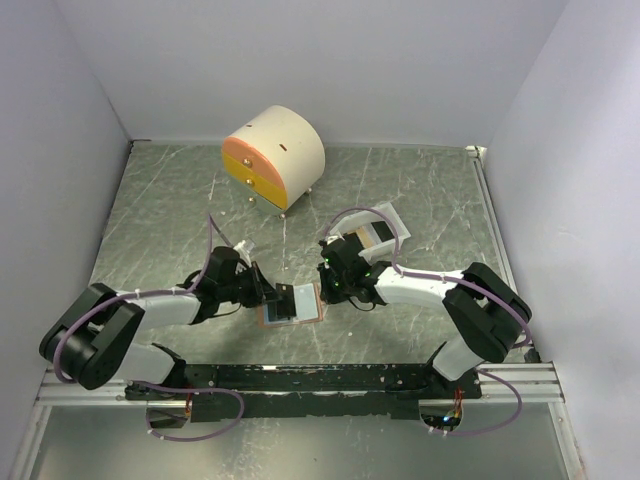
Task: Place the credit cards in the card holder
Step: Insert the credit card into the card holder.
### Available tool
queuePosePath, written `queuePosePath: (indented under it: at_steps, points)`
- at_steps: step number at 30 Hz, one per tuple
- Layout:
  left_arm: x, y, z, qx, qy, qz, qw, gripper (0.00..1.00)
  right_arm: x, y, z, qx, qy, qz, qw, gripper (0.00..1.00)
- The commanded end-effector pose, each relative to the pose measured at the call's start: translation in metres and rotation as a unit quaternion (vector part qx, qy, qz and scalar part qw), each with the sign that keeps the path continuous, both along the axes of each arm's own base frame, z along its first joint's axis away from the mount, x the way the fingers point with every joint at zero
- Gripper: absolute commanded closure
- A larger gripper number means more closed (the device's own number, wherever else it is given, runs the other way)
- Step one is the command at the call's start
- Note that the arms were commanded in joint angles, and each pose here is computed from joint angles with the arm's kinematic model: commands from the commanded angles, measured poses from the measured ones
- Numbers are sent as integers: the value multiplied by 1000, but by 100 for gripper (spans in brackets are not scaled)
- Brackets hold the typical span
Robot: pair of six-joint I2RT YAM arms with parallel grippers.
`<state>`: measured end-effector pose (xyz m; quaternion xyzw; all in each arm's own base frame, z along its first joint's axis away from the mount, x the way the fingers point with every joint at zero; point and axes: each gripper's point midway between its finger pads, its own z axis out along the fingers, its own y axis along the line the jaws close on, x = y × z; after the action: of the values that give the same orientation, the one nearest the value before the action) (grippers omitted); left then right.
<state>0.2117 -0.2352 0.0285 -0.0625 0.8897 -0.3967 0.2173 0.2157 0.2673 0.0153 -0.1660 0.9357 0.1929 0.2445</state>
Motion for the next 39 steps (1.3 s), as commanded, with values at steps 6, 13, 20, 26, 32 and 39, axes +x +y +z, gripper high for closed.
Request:
queuePosePath:
  at_steps: [6,13,20,26,32,39]
  points:
    - [-4,9,-21,24,7,3,1000,93,1,3,6,4,-5,1,1000,91]
    - [-17,6,-24,-5,26,1,1000,93,-1,2,5,4,-3,0,1000,91]
    - [-26,6,-28,-14,42,-2,999,93,0,4,4,7,-1,0,1000,91]
    - [-28,5,-30,-17,44,-1,999,93,0,5,4,8,0,0,1000,91]
    - [-30,4,-33,-17,53,-1,998,93,0,5,5,7,-2,-1,1000,91]
    - [-33,8,-38,-8,76,16,997,93,-1,5,5,9,0,-1,1000,91]
